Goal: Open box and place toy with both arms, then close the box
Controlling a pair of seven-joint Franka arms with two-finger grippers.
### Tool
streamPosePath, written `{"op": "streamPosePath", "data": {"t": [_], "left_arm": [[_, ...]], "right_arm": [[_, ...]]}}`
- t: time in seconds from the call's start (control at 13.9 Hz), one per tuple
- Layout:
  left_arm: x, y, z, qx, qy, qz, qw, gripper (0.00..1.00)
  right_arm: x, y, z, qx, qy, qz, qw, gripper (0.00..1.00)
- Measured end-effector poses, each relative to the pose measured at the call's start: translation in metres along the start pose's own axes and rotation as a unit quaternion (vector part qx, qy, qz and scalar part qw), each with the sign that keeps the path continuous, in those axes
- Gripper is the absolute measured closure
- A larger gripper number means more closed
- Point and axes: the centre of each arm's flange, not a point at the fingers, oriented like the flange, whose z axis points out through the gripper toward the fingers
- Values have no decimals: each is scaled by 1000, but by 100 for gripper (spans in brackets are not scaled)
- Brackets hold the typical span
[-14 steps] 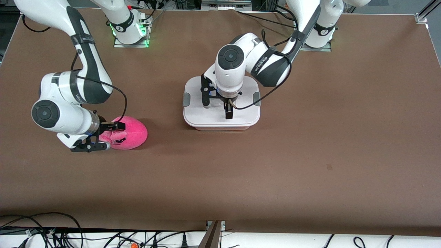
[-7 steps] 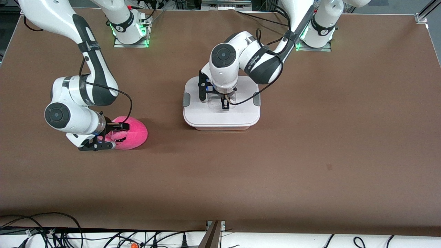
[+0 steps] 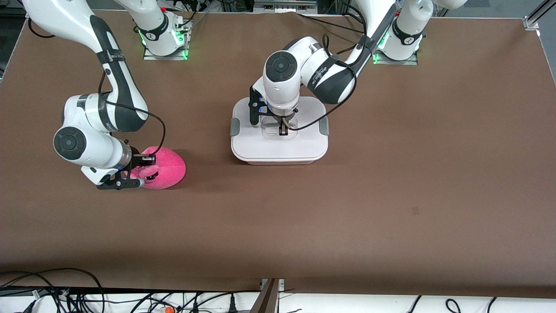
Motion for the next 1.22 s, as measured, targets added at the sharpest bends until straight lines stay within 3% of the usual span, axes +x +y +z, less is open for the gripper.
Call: {"op": "streamPosePath", "data": {"t": [0.14,0.43,0.79,0.93,1.22], "left_arm": [[0,1,-2,3,-1,1,1000,93],[-2,7,-20,1,-4,-3,1000,93],[-33,15,-67,-25,-41,-23,999,93],[-74,-4,-80,-51,-70,-53,995,93],[-194,-58,-113,-94,-111,-109,983,93]], "right_arm": [[-1,0,-2,0,-1,0,1000,90],[-3,0,-17,0,-9,0,1000,92],[-5,-18,-63,3,-14,-19,1000,92],[-9,-51,-78,9,-20,-47,999,92],[-27,-133,-121,11,-29,-118,992,92]]}}
